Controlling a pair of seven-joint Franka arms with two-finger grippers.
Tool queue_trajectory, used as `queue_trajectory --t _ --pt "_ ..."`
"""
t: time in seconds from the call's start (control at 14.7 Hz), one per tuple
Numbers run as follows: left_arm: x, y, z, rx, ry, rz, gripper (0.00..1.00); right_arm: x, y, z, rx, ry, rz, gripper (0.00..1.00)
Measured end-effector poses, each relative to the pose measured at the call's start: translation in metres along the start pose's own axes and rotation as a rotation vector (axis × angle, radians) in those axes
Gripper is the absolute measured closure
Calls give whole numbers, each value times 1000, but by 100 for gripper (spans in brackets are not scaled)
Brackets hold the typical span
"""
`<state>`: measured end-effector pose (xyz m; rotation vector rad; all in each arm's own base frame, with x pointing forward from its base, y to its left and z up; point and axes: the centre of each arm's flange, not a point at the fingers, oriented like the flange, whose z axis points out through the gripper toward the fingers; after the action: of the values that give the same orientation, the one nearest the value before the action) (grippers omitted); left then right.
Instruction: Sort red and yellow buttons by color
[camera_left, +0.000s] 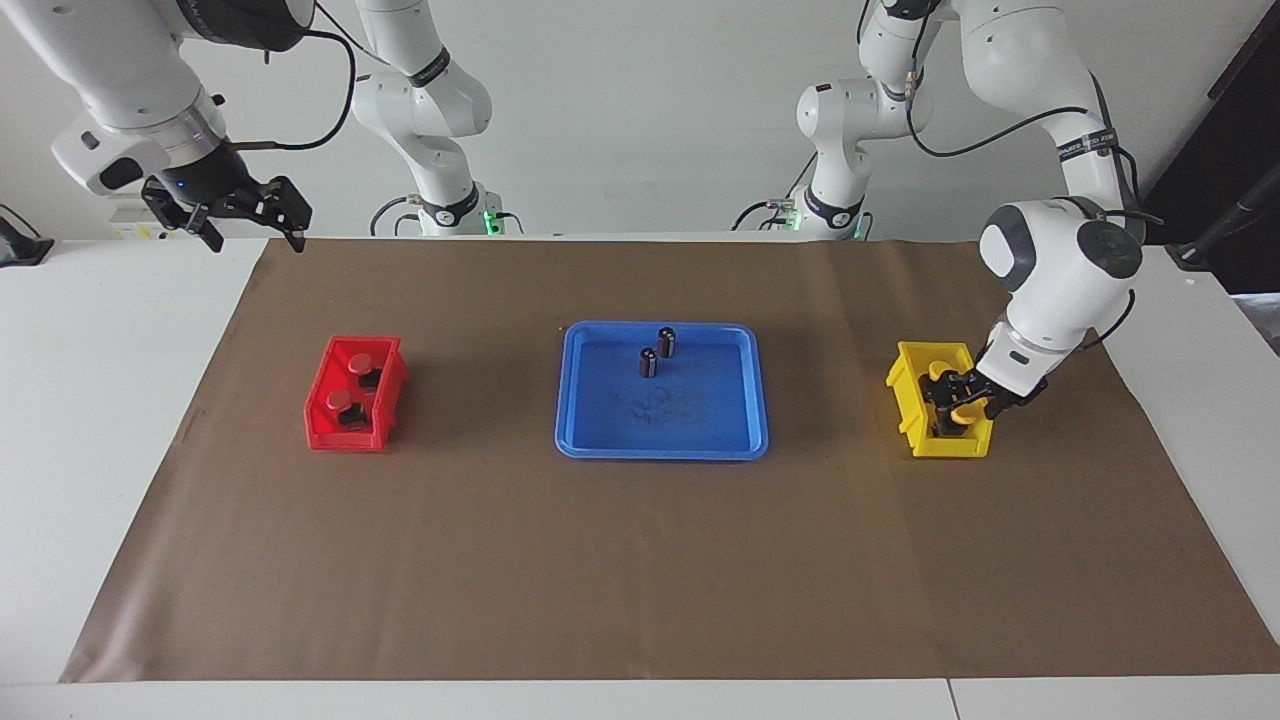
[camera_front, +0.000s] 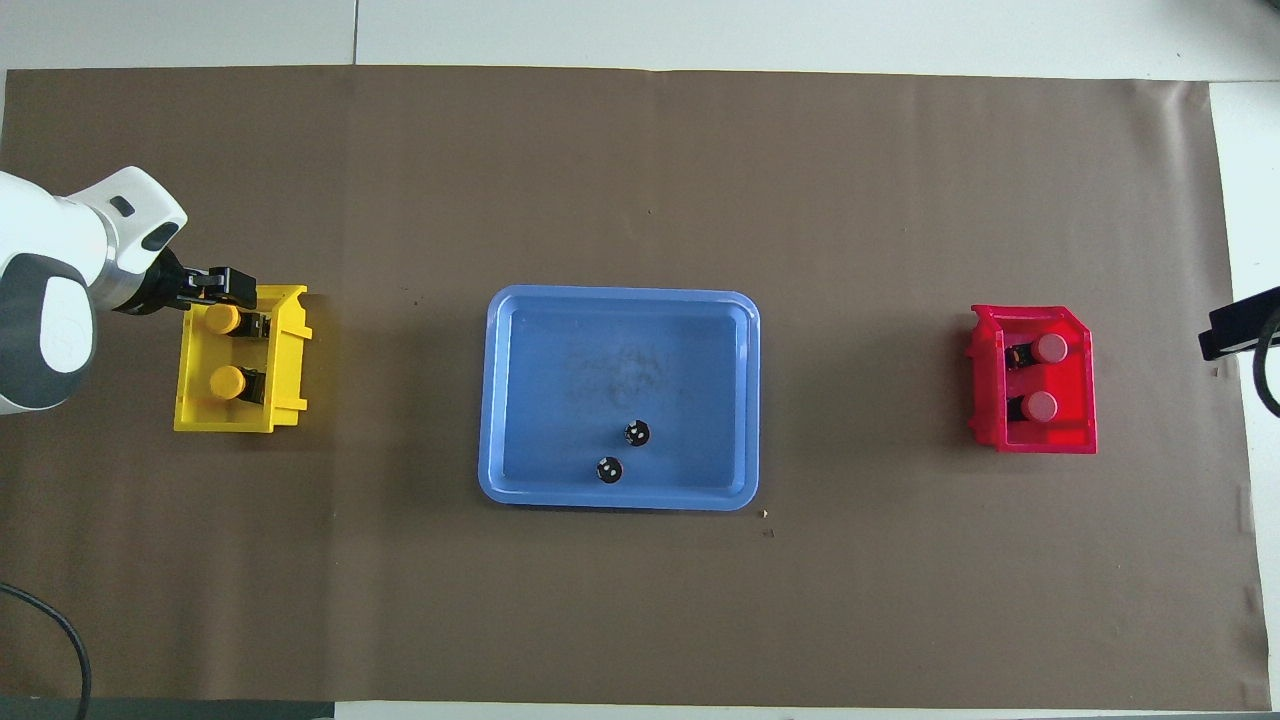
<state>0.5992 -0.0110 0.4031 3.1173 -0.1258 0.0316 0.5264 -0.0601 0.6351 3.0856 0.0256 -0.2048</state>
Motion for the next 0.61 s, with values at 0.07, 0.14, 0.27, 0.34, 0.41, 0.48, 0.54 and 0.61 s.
queue_trajectory --t 0.07,0.14,0.27,0.34,0.41,0.48,0.54,0.61 --pt "3 0 -12 -1 -12 1 20 -1 2 1 1 -1 3 0" --pt "5 1 -26 -2 -26 3 10 -1 4 1 1 -3 7 0" --pt "11 4 -63 12 -45 21 0 -1 6 2 2 -5 10 0" --pt "12 8 -83 15 -50 30 0 -1 5 2 2 -5 10 0" --pt "13 13 -102 14 -56 37 0 -1 5 2 2 -5 10 0" --pt "11 18 -119 11 -63 44 0 -1 5 2 2 -5 10 0" --pt "8 23 -135 1 -69 49 0 -1 5 2 2 -5 9 0" --pt "3 28 -151 -11 -71 53 0 -1 3 2 2 -5 6 0"
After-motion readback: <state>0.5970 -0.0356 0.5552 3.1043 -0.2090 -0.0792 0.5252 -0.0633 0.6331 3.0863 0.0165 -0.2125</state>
